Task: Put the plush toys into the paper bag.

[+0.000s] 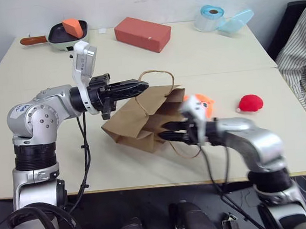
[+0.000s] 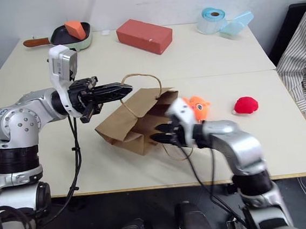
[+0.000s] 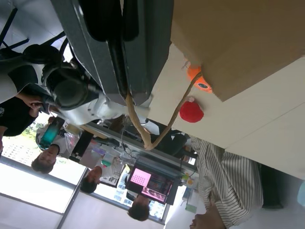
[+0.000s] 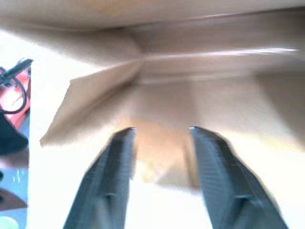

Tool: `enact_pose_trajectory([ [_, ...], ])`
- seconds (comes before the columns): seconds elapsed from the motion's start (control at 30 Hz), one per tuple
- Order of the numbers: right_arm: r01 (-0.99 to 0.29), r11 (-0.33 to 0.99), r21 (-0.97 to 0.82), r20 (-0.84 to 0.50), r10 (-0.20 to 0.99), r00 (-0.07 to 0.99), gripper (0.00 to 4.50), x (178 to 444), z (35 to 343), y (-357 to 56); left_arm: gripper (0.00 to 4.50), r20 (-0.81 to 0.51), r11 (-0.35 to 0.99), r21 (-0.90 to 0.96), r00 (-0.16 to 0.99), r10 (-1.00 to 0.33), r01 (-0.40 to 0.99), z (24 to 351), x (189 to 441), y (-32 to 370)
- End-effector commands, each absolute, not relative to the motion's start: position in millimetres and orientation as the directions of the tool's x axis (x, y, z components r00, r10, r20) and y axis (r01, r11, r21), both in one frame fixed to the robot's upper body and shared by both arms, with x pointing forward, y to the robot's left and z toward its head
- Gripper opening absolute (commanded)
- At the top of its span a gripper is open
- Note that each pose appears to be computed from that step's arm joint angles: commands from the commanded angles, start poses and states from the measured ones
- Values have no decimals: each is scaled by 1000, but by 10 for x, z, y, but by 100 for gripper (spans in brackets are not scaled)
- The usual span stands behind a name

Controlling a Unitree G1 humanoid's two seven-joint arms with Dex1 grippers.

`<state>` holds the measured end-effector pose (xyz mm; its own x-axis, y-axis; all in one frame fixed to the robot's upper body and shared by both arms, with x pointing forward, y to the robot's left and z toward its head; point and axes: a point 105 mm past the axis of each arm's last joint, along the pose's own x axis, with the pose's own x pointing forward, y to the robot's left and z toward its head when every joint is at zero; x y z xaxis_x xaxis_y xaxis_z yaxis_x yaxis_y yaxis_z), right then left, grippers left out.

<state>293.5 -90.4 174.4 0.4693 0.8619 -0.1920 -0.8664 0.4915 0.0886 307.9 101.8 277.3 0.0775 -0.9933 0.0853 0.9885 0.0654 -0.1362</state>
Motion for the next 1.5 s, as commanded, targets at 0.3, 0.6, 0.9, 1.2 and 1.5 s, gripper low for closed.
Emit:
enact_pose_trajectory([
  [0.3,-430,902,32,-160,430,889,447,3574,1804,-1871,0,68,46,-79,52,-996,996,2852,3024,1010],
  [0.6,-239,926,292,-297,325,898,410,3834,1013,-1682,0,57,54,-64,58,-997,996,2844,3060,1001],
  [0.9,-317,901,296,-73,353,933,111,3548,1449,-1746,0,43,77,-51,79,-996,996,2813,3113,1018],
  [1.2,-686,701,197,80,686,724,6,2500,2278,-1729,0,49,38,-43,40,-998,998,2842,3098,939],
  [1.5,-762,631,143,-221,771,597,6,2573,1788,-1103,0,60,-12,-44,-10,-998,999,2866,3105,807],
])
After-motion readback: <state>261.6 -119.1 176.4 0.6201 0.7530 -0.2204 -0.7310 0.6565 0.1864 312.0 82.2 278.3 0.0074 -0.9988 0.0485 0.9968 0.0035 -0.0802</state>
